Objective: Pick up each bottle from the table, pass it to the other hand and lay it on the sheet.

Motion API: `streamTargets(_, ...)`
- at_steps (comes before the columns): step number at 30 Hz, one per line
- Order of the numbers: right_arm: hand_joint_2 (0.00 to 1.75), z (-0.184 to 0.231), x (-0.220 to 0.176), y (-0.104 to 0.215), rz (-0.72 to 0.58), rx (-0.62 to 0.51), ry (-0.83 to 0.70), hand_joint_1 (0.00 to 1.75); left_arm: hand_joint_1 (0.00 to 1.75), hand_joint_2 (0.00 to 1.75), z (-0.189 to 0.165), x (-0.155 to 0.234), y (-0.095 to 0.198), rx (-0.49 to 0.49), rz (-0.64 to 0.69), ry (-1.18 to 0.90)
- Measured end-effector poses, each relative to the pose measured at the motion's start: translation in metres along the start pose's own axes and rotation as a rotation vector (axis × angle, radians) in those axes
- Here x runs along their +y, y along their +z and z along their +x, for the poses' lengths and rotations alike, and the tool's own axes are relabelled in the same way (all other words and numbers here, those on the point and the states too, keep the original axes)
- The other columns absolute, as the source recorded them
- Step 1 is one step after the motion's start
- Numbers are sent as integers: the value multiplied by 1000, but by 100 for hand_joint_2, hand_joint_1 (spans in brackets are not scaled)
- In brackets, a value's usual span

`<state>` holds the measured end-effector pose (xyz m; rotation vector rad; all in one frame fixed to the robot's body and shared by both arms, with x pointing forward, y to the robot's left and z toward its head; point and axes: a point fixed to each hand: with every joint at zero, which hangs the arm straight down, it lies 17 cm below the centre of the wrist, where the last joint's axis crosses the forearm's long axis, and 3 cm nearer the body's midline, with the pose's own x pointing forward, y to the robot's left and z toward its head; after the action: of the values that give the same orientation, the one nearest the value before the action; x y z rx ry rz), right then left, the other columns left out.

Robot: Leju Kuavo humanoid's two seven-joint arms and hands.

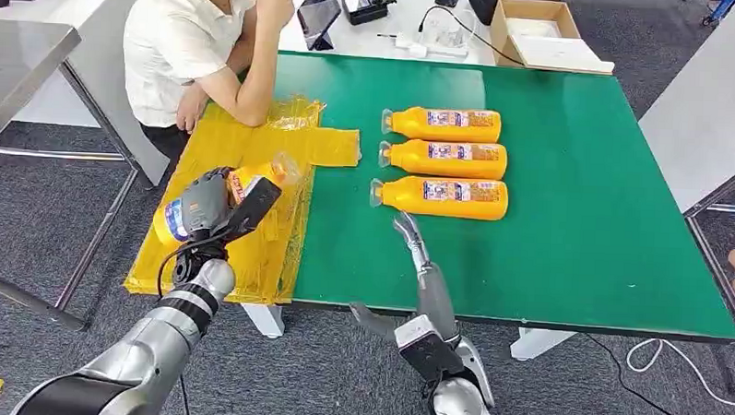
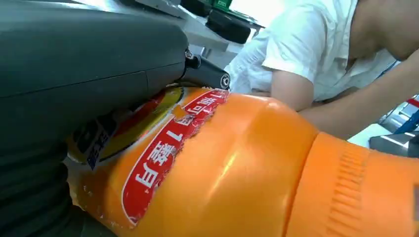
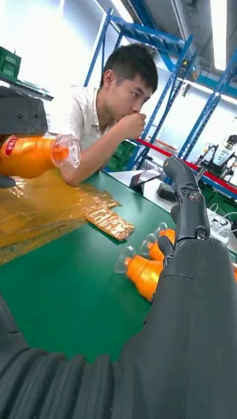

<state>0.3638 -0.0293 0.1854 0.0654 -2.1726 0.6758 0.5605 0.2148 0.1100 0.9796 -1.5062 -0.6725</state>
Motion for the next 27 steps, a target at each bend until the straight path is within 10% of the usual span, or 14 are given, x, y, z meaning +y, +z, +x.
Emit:
streamTargets(8, 175, 0, 0, 0, 2, -1, -2, 0, 175, 175, -6, -6, 1, 13, -25, -11)
streamTargets(14, 175, 0, 4, 0, 13, 4, -32, 0, 175, 175, -29, -48, 7, 110, -292, -161)
streamTargets(16, 175, -1, 4, 0, 15, 9, -40, 0, 155, 175, -31, -59, 11, 115, -372, -180)
streamTargets(17, 175, -2, 4, 0, 17, 11, -42, 0, 49, 175, -32, -61, 11, 119, -395, -185)
streamTargets(24, 175, -7, 7, 3, 20, 12, -57, 0, 75, 175, -14, -94, 32, 28, -605, -49)
streamTargets(27, 175, -12, 6, 6, 15, 20, -56, 0, 58, 175, -11, -100, 38, 14, -649, -42)
